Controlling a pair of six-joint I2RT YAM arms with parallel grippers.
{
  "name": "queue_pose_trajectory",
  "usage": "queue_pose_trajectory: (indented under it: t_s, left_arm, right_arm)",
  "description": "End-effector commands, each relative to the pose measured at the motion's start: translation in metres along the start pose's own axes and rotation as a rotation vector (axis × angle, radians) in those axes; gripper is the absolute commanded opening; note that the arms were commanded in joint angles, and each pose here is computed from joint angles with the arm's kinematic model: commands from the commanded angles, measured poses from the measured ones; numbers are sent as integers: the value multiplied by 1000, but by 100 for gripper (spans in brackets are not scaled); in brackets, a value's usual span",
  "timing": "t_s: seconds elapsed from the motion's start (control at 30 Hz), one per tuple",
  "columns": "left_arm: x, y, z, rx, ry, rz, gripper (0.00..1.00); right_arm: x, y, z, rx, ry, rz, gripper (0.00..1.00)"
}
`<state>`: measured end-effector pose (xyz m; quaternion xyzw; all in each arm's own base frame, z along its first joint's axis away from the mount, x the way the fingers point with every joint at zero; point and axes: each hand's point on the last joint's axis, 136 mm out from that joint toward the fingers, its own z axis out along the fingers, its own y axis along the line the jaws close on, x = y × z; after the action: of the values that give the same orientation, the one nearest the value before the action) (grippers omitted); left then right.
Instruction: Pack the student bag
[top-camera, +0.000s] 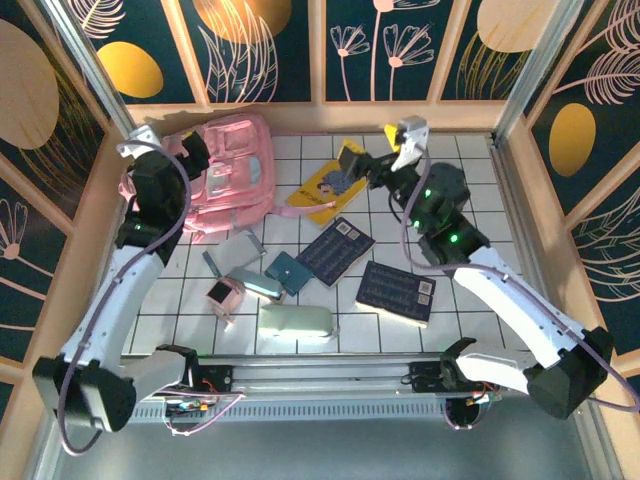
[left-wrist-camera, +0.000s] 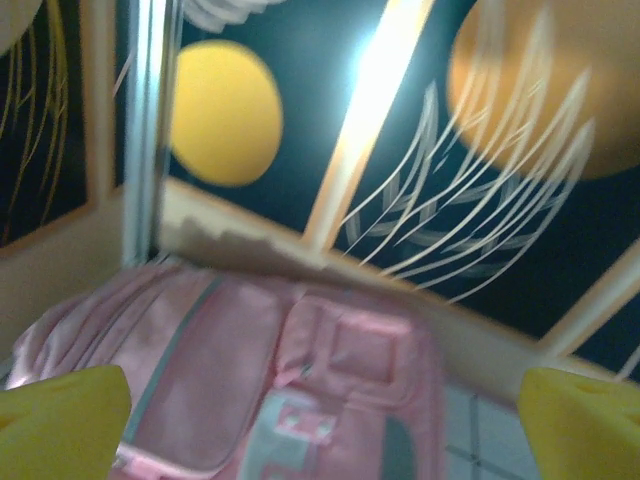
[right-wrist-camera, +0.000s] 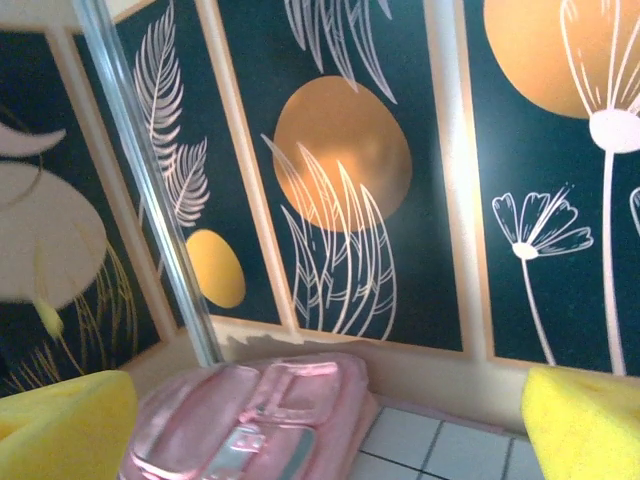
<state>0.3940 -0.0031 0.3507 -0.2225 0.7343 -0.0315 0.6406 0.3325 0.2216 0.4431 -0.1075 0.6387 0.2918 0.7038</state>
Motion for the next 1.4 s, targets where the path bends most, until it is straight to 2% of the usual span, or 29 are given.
queue_pose_trajectory:
  t_s: [0.0, 0.07, 0.13, 0.23, 0.33, 0.4, 0.6, 0.77, 0.9, 1.0, 1.07, 1.2, 1.23, 1.37]
  left_arm:
    - [24, 32, 19, -185, 75, 63, 99]
    - [35, 37, 46, -210, 133, 114, 99]
    - [54, 56, 79, -292, 247, 133, 99]
    - [75, 86, 118, -385, 358, 152, 99]
    - [108, 116, 151, -460, 482, 166, 99]
    - [118, 128, 168, -481, 520, 177, 99]
    - [156, 152, 201, -540, 612, 257, 99]
    - [183, 179, 215, -597, 668, 274, 98]
    - [183, 213, 212, -694, 674, 271, 90]
    - [180, 229, 208, -702, 676, 209, 75]
    - [184, 229, 210, -662, 689, 174, 59]
    - [199, 222, 213, -598, 721, 119, 3]
    - [201, 219, 214, -587, 726, 100, 0]
    - [192, 194, 215, -486, 702, -33, 0]
  right_arm:
    - [32, -27, 7, -3, 169, 219, 99]
    - [44, -35, 16, 26, 228, 252, 98]
    - [72, -31, 26, 24, 365, 241, 99]
    - [101, -24, 27, 126, 363, 185, 99]
    - [125, -13, 21, 58, 432, 104, 99]
    - [135, -16, 15, 32, 456, 104, 99]
    - [128, -13, 8, 23, 426, 98, 99]
    - [129, -11, 6, 33, 430, 85, 99]
    - [133, -7, 5, 31, 435, 62, 98]
    - [141, -3, 6, 19, 453, 65, 96]
    - [147, -1, 9, 10, 467, 68, 92]
    - [158, 3, 17, -6, 509, 92, 81]
    - [161, 5, 20, -13, 525, 100, 79]
    - [173, 7, 28, -12, 575, 132, 75]
